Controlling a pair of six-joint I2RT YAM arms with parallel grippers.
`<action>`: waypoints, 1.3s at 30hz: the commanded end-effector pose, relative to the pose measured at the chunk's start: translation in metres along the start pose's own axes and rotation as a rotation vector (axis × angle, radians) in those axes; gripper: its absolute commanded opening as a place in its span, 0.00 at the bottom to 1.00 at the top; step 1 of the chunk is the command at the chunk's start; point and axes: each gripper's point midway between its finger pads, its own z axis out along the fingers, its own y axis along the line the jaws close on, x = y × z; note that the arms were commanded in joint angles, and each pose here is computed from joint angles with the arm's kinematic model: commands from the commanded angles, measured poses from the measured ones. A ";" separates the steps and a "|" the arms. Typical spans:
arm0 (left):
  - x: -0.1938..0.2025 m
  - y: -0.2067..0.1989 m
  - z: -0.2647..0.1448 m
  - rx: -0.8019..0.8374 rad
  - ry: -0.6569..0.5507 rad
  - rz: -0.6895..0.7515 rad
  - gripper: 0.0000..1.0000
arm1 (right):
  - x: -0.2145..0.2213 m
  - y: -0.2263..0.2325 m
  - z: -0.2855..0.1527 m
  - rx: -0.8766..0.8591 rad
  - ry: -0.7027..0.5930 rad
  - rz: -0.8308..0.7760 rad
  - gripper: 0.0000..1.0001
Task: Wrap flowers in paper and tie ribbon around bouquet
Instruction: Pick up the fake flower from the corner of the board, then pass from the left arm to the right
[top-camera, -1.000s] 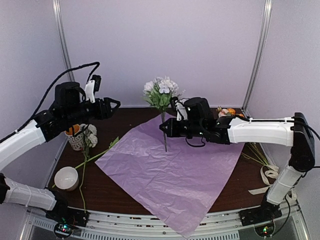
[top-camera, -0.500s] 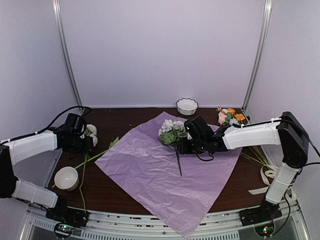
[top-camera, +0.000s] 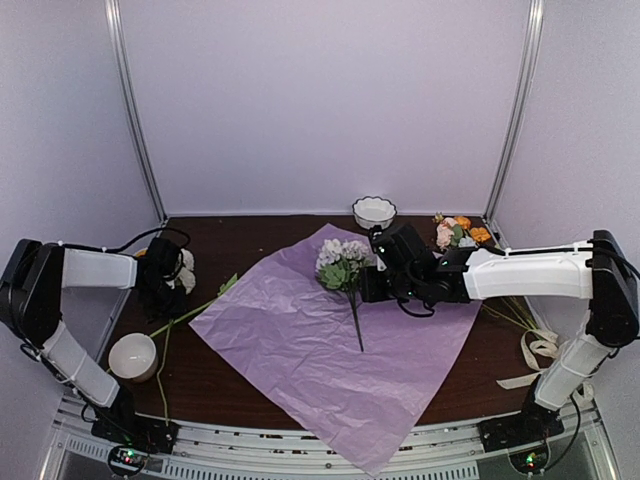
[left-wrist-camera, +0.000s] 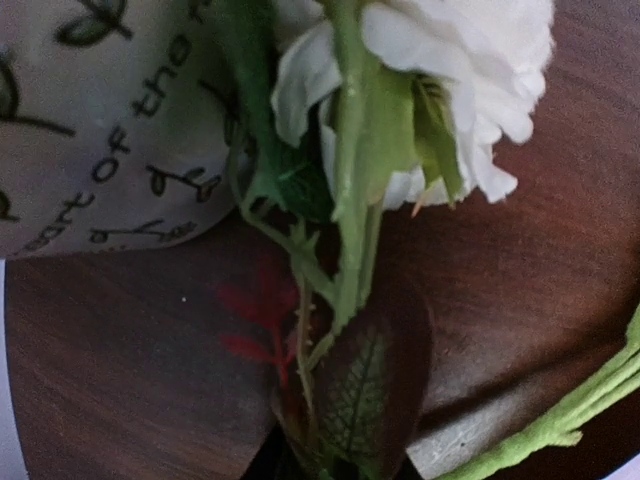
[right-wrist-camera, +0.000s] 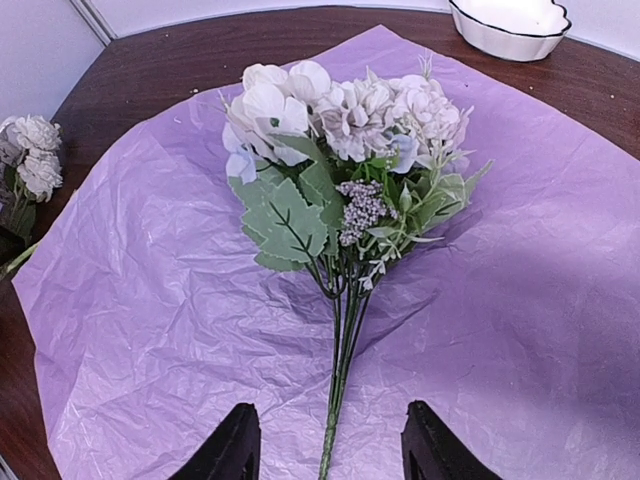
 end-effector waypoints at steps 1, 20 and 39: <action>-0.033 -0.005 -0.015 0.028 -0.099 -0.026 0.09 | -0.015 0.002 -0.015 0.001 -0.038 -0.027 0.49; -0.098 -0.062 -0.313 0.693 -0.980 0.088 0.00 | -0.060 0.091 -0.098 -0.484 -0.302 -0.177 0.50; -0.032 -0.233 -0.493 1.696 -0.986 0.314 0.00 | -0.081 0.242 -0.159 -0.986 -0.388 -0.201 0.80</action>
